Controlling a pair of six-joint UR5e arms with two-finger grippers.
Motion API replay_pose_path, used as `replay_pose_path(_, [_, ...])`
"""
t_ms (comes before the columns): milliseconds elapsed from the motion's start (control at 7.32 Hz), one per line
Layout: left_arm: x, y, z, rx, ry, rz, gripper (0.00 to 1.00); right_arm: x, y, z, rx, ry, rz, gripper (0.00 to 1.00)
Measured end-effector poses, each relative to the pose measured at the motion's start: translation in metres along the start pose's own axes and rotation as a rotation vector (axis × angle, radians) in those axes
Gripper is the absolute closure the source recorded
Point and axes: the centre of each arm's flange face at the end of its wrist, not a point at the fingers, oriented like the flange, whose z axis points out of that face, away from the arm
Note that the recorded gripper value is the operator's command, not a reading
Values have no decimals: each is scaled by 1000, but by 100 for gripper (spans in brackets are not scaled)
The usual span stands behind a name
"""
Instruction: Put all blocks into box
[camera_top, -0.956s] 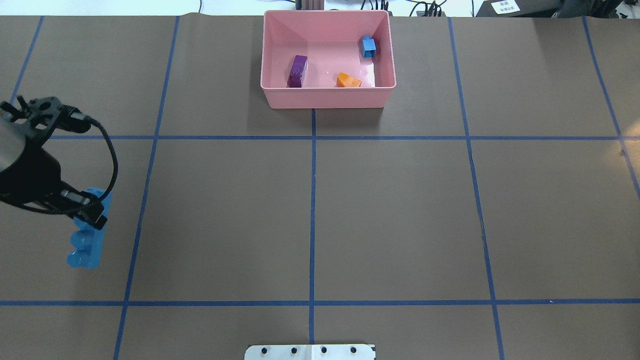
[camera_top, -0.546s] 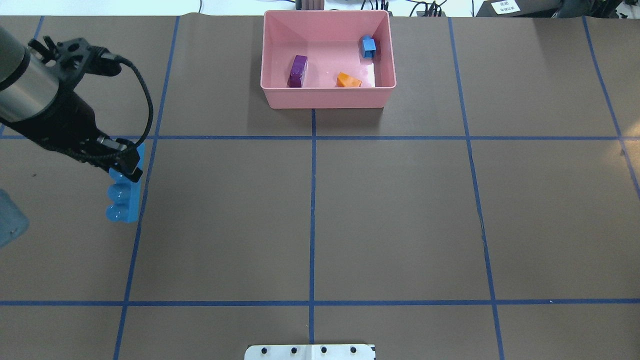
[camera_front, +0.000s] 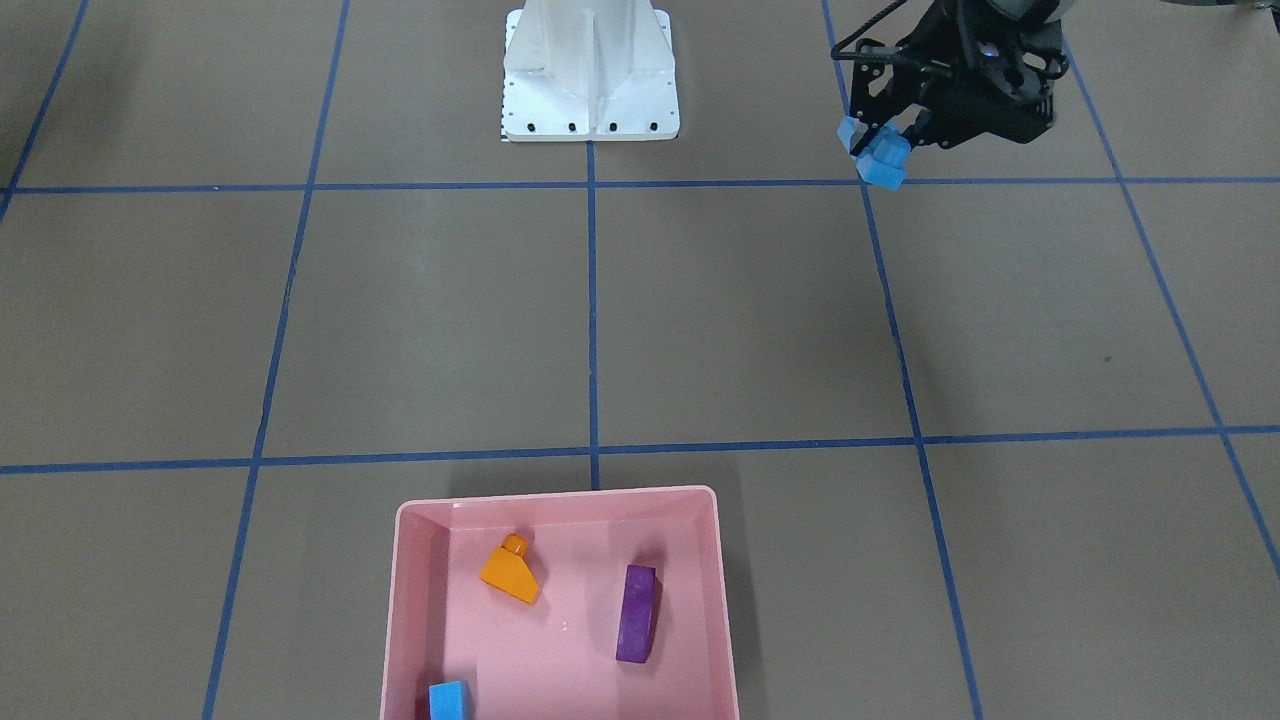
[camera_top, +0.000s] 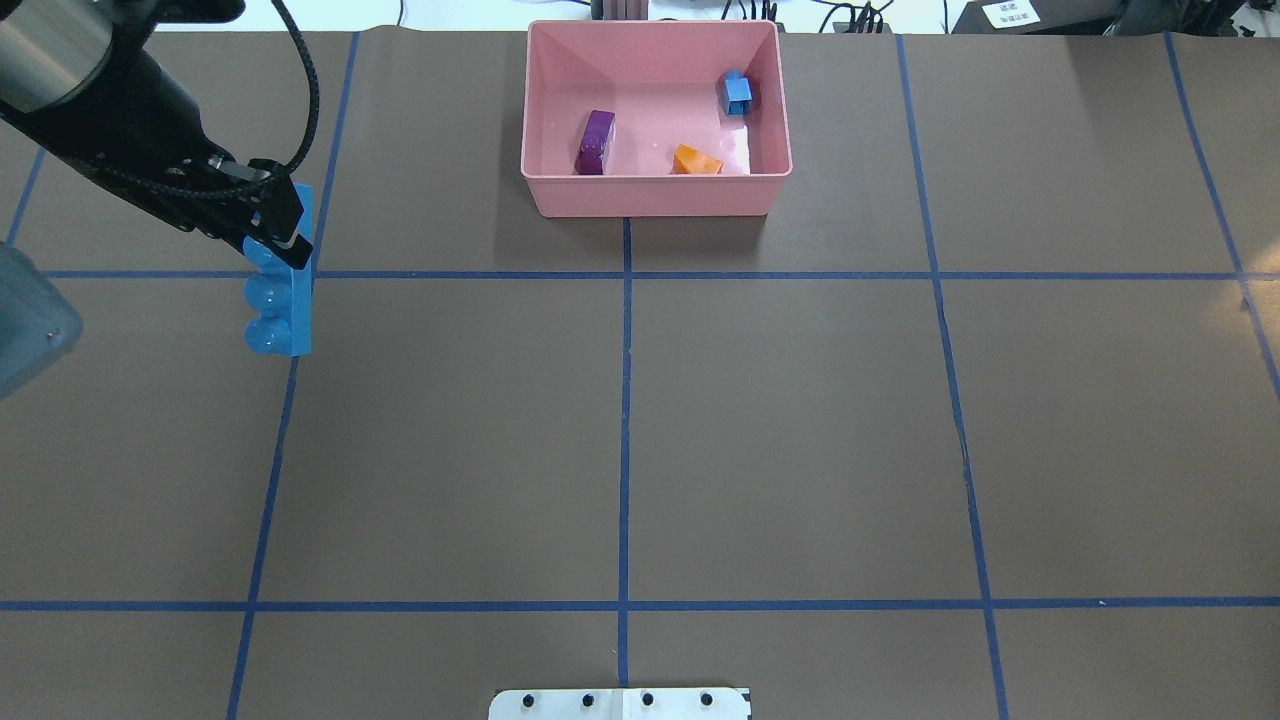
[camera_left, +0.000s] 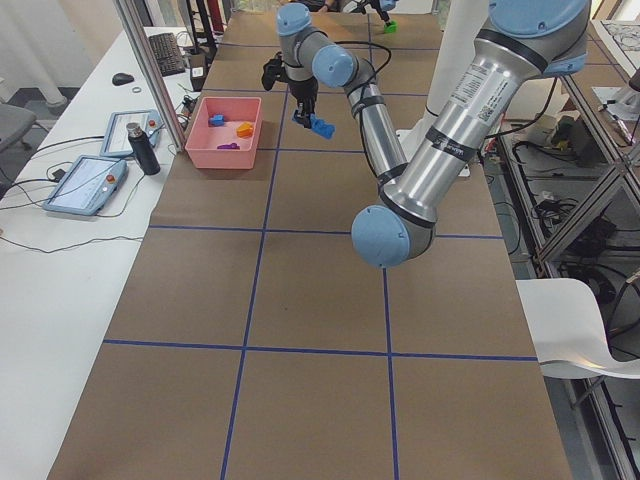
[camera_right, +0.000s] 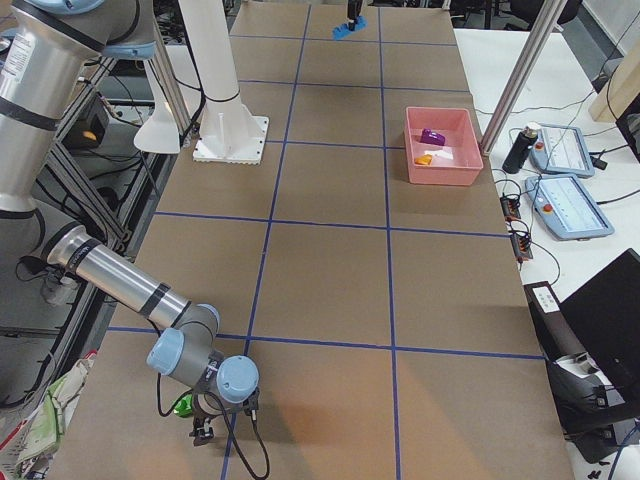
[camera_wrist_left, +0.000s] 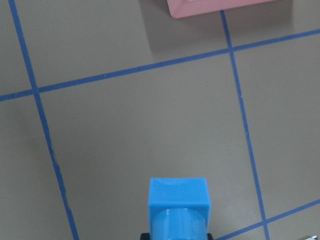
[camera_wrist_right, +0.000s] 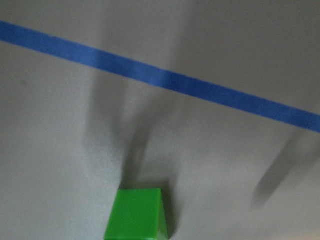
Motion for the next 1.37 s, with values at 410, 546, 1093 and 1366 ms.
replay_pose_path(410, [0, -2, 0, 0, 1, -1, 100, -6, -5, -3, 30, -39, -5, 0])
replay_pose_path(546, [0, -3, 1, 0, 1, -1, 100, -8, -6, -5, 37, -45, -10, 0])
replay_pose_path(1093, [0, -3, 1, 1, 2, 0, 100, -7, 1, 2, 25, -59, 1, 58])
replay_pose_path(1366, [5, -7, 0, 3, 3, 0, 100, -6, 7, 7, 16, -67, 12, 100])
